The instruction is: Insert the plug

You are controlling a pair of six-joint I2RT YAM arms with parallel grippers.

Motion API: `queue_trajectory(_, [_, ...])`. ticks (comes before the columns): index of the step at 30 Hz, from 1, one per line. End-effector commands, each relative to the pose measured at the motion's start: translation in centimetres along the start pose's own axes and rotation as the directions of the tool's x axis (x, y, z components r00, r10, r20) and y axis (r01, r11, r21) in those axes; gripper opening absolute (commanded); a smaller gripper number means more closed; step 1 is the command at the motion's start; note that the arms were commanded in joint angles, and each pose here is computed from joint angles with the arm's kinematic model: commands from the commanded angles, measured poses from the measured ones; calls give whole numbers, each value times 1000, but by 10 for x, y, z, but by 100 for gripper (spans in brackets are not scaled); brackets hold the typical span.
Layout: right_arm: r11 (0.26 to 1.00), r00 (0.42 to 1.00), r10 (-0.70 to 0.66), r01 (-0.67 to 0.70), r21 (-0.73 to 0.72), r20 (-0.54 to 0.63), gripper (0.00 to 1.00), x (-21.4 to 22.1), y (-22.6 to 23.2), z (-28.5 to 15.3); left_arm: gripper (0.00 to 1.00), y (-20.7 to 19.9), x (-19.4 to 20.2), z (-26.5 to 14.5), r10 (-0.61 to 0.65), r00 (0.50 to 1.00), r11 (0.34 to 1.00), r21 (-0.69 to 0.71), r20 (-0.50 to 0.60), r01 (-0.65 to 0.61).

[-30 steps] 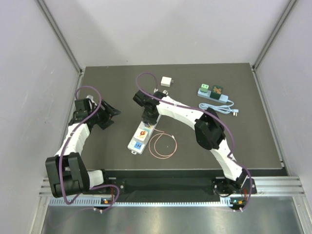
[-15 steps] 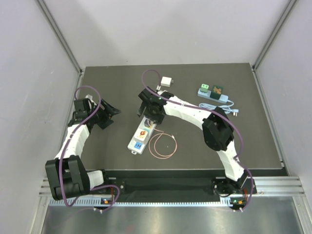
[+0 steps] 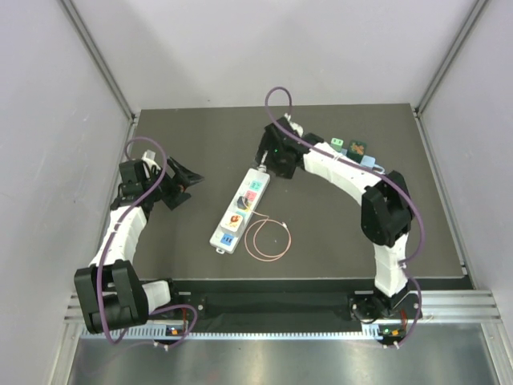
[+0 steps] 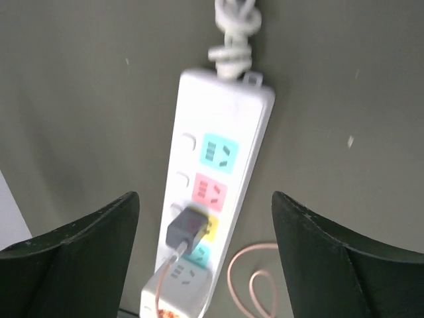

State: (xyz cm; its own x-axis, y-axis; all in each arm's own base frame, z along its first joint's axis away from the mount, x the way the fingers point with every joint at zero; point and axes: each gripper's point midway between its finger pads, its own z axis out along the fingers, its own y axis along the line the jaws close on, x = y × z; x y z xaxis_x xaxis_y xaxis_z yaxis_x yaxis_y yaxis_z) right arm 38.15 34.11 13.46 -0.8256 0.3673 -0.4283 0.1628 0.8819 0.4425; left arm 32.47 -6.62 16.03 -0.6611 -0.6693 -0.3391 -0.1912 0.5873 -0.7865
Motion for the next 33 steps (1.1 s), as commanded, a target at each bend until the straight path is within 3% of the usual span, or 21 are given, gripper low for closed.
queue_trajectory(1, [979, 990, -124, 134, -155, 73, 78, -40, 18, -6, 95, -25, -7, -2, 64, 998, 992, 104, 13, -65])
queue_trajectory(2, [964, 985, -153, 167, -205, 81, 76, -46, 25, -4, 94, -28, -6, -2, 68, 998, 991, 112, 8, -69])
queue_trajectory(7, [970, 979, -128, 157, -188, 156, 73, -100, 10, 33, 89, -37, -6, -1, 119, 993, 987, 103, 7, -119])
queue_trajectory(16, [950, 928, -214, 269, -155, 304, 77, -184, 3, 91, 89, -37, -3, -1, 142, 990, 988, 67, -9, -142])
queue_trajectory(20, [969, 906, -153, 217, -121, 395, 77, -213, -12, 104, 88, -37, -7, 1, 137, 991, 989, 61, 6, -137])
queue_trajectory(26, [965, 914, -25, 128, -230, 405, 71, -219, -7, 129, 87, -35, -13, 8, 129, 992, 991, 46, 11, -129])
queue_trajectory(33, [971, 936, 23, 62, -229, 350, 71, -203, -19, 165, 86, -31, -14, 12, 121, 993, 992, 39, 17, -121])
